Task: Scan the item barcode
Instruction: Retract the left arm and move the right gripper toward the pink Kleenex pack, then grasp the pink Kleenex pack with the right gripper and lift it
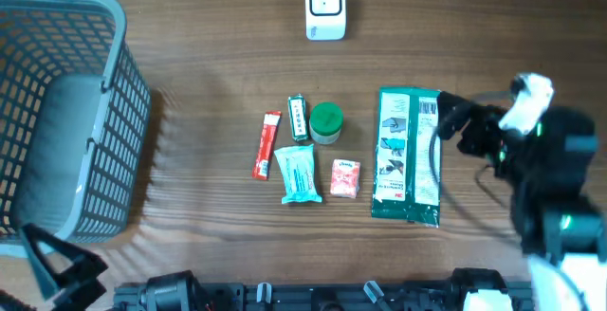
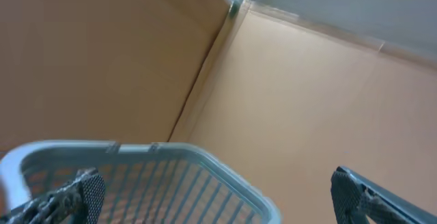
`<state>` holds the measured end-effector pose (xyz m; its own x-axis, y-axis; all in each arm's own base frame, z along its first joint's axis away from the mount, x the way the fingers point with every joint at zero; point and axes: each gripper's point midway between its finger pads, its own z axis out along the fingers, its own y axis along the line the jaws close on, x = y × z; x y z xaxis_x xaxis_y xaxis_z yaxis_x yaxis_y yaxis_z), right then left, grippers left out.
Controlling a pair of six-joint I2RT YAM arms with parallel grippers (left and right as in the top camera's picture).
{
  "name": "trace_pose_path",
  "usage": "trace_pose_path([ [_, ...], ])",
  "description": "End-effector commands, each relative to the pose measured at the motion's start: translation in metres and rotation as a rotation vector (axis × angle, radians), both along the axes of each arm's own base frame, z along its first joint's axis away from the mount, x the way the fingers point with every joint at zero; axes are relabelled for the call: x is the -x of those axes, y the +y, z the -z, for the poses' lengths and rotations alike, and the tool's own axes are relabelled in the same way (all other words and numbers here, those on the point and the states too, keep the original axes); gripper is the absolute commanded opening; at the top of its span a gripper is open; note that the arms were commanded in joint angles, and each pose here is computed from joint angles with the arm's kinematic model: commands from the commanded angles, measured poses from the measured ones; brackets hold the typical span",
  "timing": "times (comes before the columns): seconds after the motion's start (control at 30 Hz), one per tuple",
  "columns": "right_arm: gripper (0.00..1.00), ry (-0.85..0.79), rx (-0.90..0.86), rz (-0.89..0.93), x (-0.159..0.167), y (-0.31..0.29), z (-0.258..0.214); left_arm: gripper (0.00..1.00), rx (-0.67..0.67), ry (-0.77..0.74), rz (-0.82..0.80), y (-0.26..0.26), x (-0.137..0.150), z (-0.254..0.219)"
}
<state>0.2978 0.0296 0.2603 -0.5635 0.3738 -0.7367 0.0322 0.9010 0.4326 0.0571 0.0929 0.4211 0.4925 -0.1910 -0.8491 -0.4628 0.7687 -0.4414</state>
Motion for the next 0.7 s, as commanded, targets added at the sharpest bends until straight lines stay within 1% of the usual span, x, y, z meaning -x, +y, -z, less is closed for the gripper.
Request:
trace_pose_path([
  [0.0,1.00,0.070,-0.100,-0.173,-0.022,0.031,-0.019,1.00,0.054,0.050,0.019,0.000,-0.005,0.019],
  [0.03,1.00,0.082,-0.136,-0.220,-0.030,0.039,-0.013,1.00,0.060,0.076,0.019,0.000,-0.006,0.025],
  [0.07,0.95,0.080,-0.159,-0.254,-0.044,0.045,-0.008,1.00,0.067,0.111,0.017,0.000,-0.008,0.033],
  [0.1,0.90,0.104,-0.175,-0.267,-0.051,0.048,0.001,1.00,0.071,0.134,0.016,0.001,-0.009,0.038],
  [0.17,0.89,0.171,-0.194,-0.278,-0.057,0.060,0.020,1.00,0.086,0.215,0.014,0.001,-0.011,0.057],
  [0.2,0.89,0.209,-0.175,-0.270,-0.060,0.068,0.033,1.00,0.098,0.282,0.013,0.001,-0.012,0.072],
  [0.27,0.89,0.281,-0.120,-0.260,-0.057,0.085,0.054,1.00,0.120,0.401,0.010,0.001,-0.010,0.099],
  [0.3,0.89,0.326,-0.087,-0.255,-0.050,0.094,0.064,1.00,0.137,0.491,0.008,0.000,-0.007,0.120],
  [0.33,0.89,0.402,-0.035,-0.254,-0.033,0.103,0.078,1.00,0.162,0.628,0.004,-0.001,0.001,0.150],
  [0.37,0.89,0.499,-0.014,-0.240,-0.013,0.105,0.092,1.00,0.165,0.647,-0.007,0.000,0.003,0.154],
  [0.43,0.88,0.618,-0.003,-0.251,0.014,0.105,0.105,1.00,0.165,0.646,-0.007,0.000,0.003,0.154],
  [0.5,0.84,0.747,-0.011,-0.214,0.040,0.099,0.128,1.00,0.165,0.646,-0.007,0.000,0.003,0.154],
  [0.53,0.82,0.803,-0.065,-0.250,0.055,0.107,0.144,1.00,0.165,0.646,-0.007,0.000,0.003,0.154],
  [0.6,0.80,0.858,-0.219,-0.315,0.073,0.133,0.169,1.00,0.165,0.646,-0.007,0.000,0.003,0.154],
  [0.67,0.80,0.889,-0.282,-0.299,0.086,0.145,0.192,1.00,0.165,0.647,-0.007,0.000,0.003,0.154],
])
